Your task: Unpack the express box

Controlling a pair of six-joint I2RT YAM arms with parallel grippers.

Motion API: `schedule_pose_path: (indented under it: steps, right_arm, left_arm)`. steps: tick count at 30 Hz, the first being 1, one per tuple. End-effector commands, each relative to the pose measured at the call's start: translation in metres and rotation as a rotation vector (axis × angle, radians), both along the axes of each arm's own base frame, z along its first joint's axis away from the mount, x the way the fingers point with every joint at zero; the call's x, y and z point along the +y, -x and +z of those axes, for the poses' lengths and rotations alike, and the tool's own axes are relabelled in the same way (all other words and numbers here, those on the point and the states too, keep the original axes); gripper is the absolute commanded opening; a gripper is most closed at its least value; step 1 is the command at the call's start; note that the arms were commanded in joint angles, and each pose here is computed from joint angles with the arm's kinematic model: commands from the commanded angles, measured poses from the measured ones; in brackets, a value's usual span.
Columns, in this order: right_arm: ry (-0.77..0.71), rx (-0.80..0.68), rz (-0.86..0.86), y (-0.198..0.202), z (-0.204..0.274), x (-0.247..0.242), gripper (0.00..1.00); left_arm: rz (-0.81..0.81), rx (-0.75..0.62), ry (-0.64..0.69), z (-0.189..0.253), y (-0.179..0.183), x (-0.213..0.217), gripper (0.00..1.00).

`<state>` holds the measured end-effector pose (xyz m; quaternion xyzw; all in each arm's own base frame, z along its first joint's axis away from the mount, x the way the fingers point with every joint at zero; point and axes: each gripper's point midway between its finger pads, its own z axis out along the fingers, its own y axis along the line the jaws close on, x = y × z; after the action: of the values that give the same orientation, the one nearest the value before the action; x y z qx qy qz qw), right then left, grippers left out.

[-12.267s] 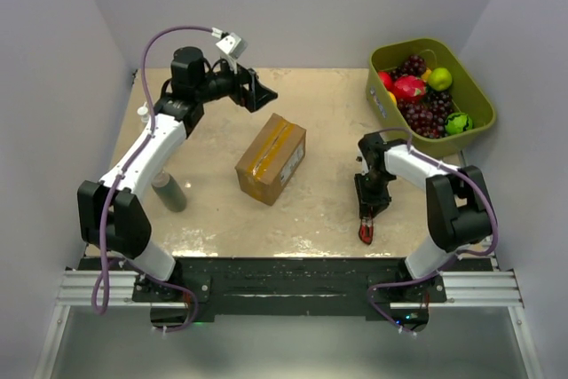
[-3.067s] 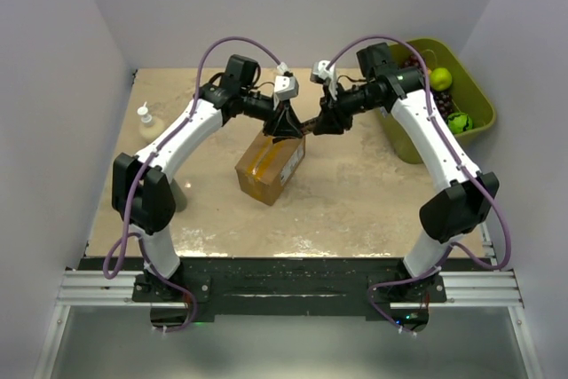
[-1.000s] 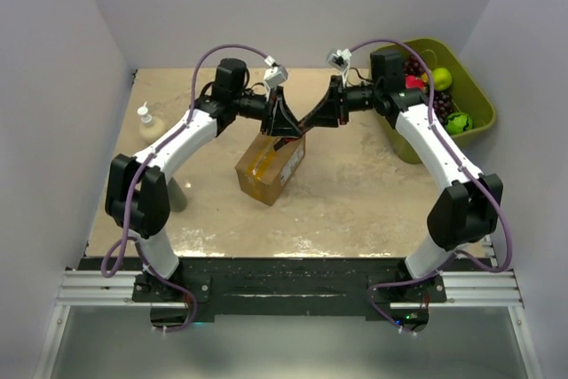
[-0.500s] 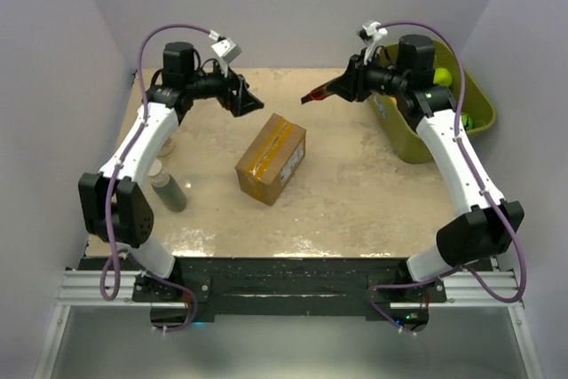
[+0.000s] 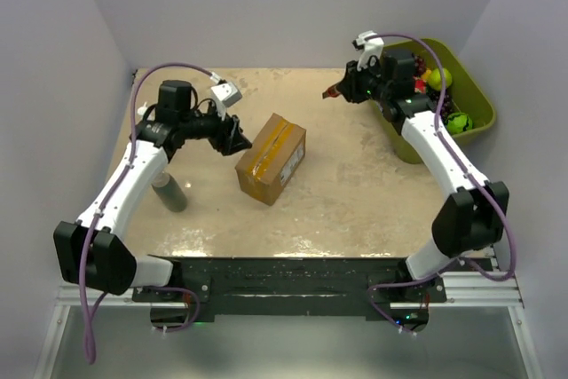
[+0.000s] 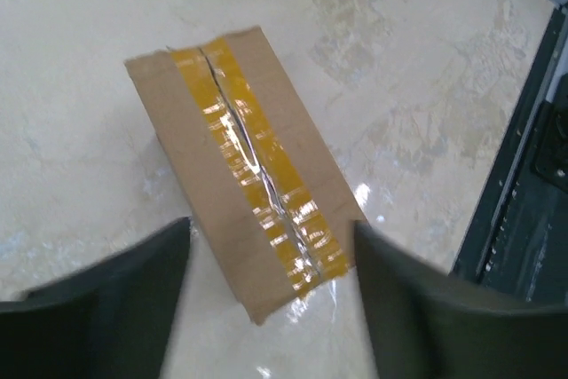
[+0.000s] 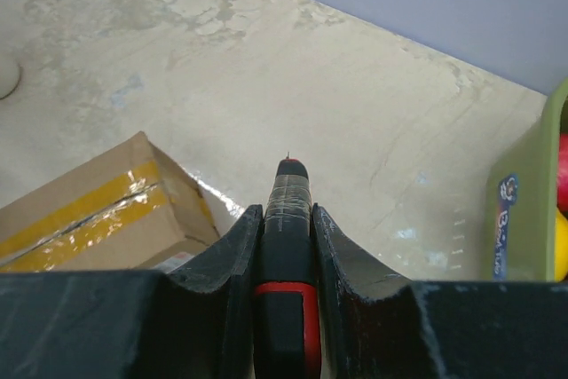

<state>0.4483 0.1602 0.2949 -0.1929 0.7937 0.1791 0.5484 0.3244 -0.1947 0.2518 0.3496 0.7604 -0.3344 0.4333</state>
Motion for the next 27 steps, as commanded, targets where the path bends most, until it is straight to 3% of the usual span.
schedule_pose_path:
  steps: [1,2,3,9,11,15,21,27]
  right_arm:
    - [-0.015,-0.085,0.001,-0.031,0.002,0.026,0.0]
    - [-0.009,-0.082,0.019,-0.031,-0.002,0.033,0.0]
    - [0.0,-0.065,0.034,-0.034,-0.012,0.039,0.0]
    - [0.041,-0.02,0.114,-0.019,-0.037,0.064,0.0]
    - [0.05,-0.004,0.129,-0.006,-0.042,0.067,0.0]
    - [0.052,0.045,0.165,0.025,-0.057,0.066,0.0]
    - [0.049,0.101,0.241,0.078,-0.068,0.062,0.0]
    - [0.037,0.131,0.374,0.124,-0.068,0.064,0.0]
  left_arm:
    - [-0.219,-0.022,-0.093,-0.004,0.047,0.004,0.49]
    - [-0.333,-0.112,-0.152,-0.009,0.051,0.004,0.42]
    - [-0.397,-0.04,-0.192,-0.024,0.073,0.01,0.31]
    - [-0.604,0.021,-0.363,-0.087,0.096,0.005,0.02]
    - [-0.614,0.038,-0.391,-0.107,0.101,0.007,0.0]
    - [-0.529,-0.022,-0.444,-0.125,0.073,0.007,0.0]
    - [-0.316,-0.16,-0.544,-0.126,0.011,0.013,0.0]
    - [-0.219,-0.243,-0.576,-0.118,-0.033,0.01,0.01]
